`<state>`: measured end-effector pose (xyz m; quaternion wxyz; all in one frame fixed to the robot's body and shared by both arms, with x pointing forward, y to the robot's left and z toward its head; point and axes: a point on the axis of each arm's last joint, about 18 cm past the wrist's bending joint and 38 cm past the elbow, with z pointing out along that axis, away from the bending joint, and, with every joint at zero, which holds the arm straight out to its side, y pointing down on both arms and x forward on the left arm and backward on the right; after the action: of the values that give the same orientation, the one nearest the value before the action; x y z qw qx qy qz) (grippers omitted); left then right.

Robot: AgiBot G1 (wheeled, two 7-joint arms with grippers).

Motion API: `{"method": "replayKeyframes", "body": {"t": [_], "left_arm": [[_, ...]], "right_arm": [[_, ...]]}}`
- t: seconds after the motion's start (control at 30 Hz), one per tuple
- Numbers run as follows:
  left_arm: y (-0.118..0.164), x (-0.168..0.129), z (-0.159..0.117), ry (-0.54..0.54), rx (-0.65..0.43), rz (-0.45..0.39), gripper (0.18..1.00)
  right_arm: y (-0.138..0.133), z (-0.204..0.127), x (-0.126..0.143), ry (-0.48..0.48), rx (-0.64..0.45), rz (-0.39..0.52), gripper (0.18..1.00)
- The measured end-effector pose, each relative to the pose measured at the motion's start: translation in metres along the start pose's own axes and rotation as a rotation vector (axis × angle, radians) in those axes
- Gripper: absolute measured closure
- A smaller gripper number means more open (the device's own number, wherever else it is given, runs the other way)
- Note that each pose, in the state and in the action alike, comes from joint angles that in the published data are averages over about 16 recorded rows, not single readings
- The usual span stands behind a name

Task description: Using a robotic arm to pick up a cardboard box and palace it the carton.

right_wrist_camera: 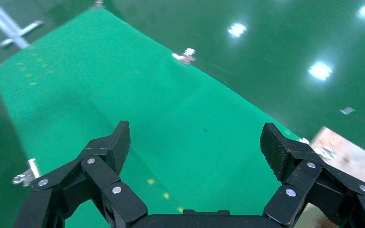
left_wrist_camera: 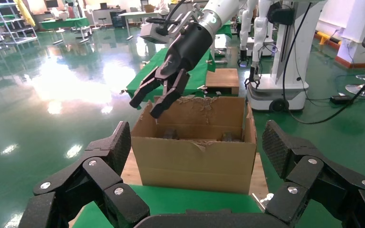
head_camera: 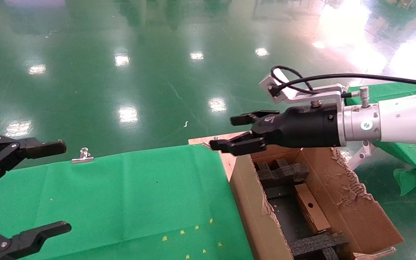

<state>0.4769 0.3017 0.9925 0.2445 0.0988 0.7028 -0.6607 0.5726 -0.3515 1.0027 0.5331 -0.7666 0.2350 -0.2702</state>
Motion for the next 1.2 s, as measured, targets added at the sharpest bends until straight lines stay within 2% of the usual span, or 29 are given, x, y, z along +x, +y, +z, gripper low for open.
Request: {"method": "replayKeyframes", "body": {"t": [0.63, 1.2], "left_arm": [[0.000, 0.000, 0.000, 0.000, 0.000, 0.000, 0.183], [0.000, 0.000, 0.000, 0.000, 0.000, 0.000, 0.183]], "right_arm": [[-0.009, 0.005, -0.059, -0.270, 0.181, -0.175, 0.178], [-0.003, -0.018, -0.098, -0.413, 0.382, -0.349, 0.178]]}}
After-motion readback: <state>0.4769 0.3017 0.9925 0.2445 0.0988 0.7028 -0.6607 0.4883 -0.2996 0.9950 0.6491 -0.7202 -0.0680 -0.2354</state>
